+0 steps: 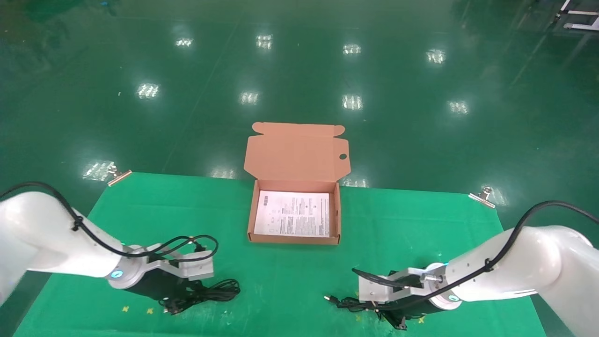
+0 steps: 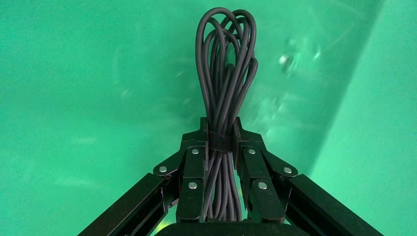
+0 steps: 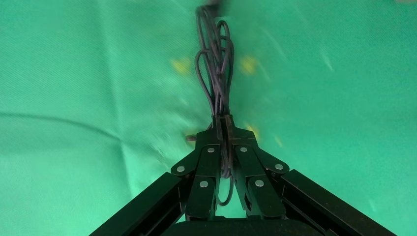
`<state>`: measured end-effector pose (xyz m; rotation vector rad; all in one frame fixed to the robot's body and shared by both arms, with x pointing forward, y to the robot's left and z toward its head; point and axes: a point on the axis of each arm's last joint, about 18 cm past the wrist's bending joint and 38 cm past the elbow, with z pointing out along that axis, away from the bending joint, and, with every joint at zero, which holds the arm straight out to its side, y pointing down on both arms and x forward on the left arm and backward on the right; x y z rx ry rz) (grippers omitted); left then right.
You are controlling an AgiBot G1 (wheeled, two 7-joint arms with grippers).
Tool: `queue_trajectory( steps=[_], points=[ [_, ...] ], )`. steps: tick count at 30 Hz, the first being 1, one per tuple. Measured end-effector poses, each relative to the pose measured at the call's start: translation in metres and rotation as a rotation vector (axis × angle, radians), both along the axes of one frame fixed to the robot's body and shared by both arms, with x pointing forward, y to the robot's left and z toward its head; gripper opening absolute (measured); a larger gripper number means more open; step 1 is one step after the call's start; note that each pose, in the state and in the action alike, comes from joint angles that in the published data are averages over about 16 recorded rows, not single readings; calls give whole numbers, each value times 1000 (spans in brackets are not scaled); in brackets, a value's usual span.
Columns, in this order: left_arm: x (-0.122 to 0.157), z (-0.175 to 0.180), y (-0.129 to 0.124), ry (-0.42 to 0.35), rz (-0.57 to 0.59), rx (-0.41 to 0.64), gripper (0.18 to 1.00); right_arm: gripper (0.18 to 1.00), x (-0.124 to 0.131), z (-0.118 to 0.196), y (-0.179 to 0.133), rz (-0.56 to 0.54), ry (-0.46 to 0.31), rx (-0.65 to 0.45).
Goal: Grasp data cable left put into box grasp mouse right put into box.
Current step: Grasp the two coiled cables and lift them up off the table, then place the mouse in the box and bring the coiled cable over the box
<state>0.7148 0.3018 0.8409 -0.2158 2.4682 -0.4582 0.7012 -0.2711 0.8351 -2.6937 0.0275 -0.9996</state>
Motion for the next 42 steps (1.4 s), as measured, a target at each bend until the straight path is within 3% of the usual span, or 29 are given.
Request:
queue_trajectory(
  steps=[9, 20, 31, 42],
  points=[
    [2, 38, 13, -99, -21, 8, 269, 194, -3, 61, -27, -80, -126, 58],
    [5, 120, 13, -341, -44, 35, 268, 191, -18, 179, -36, -111, -432, 106],
    [0, 198, -8, -587, -46, 47, 267, 191, -21, 290, 10, -16, -724, 166],
    [-1, 255, -31, -765, -22, 44, 267, 190, -8, 345, 75, 116, -842, 232]
  ],
)
